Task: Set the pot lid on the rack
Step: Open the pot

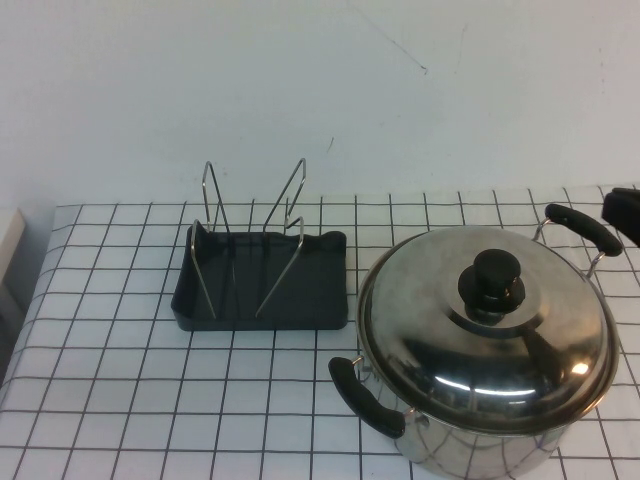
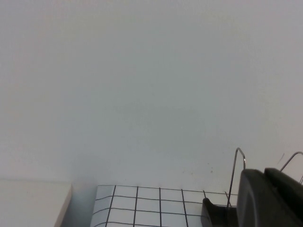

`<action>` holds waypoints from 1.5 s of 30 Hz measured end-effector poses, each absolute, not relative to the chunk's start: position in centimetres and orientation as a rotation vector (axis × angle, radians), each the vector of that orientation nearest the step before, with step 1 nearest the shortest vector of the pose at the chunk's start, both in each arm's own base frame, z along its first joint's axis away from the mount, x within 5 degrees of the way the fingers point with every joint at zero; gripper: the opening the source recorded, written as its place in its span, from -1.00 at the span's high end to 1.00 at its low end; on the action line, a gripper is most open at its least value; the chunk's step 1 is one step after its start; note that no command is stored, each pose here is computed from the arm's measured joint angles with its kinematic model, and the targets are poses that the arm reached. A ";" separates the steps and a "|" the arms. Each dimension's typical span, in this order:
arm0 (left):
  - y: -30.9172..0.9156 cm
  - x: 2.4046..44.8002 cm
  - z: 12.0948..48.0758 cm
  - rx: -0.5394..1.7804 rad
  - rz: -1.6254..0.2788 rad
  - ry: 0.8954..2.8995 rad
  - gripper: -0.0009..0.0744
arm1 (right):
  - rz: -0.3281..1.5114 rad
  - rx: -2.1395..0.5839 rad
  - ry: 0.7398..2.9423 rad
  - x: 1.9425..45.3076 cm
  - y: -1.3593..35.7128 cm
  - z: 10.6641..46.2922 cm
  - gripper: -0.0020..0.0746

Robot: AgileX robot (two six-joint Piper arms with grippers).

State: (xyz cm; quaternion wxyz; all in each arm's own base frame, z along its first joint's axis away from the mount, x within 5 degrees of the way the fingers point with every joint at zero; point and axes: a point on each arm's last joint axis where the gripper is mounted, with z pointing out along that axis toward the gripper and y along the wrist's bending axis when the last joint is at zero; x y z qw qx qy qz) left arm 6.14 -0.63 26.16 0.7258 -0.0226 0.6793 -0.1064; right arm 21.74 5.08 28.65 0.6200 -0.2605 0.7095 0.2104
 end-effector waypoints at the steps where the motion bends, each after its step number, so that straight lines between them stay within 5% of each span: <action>1: -0.6 6.1 26.2 -0.051 -0.236 1.498 0.98 | 0.496 -0.608 1.652 22.4 5.2 28.1 0.95; 12: -0.6 6.1 26.2 -0.054 -0.239 1.498 0.98 | 0.520 -0.943 1.551 22.9 10.3 26.3 0.85; 14: -0.6 6.1 26.2 -0.054 -0.239 1.498 0.98 | 0.501 -0.952 1.554 23.1 10.3 26.0 0.61; 19: -0.6 6.1 26.2 -0.038 -0.221 1.496 0.98 | 0.494 -0.835 1.565 23.8 10.1 26.4 -0.48; 24: -0.6 6.1 26.2 -0.039 -0.223 1.496 0.98 | 0.457 -0.818 1.592 24.8 10.0 25.6 -0.81; 36: -0.6 6.1 26.2 -0.037 -0.222 1.494 0.98 | 0.592 -0.836 1.649 26.5 11.0 21.7 -0.81; 43: -0.7 6.1 26.4 0.040 -0.148 1.469 0.98 | 0.623 -0.833 1.654 26.7 11.2 21.1 0.04; 45: -0.7 6.1 26.4 0.038 -0.149 1.469 0.98 | 0.624 -0.837 1.649 26.7 11.2 21.1 0.06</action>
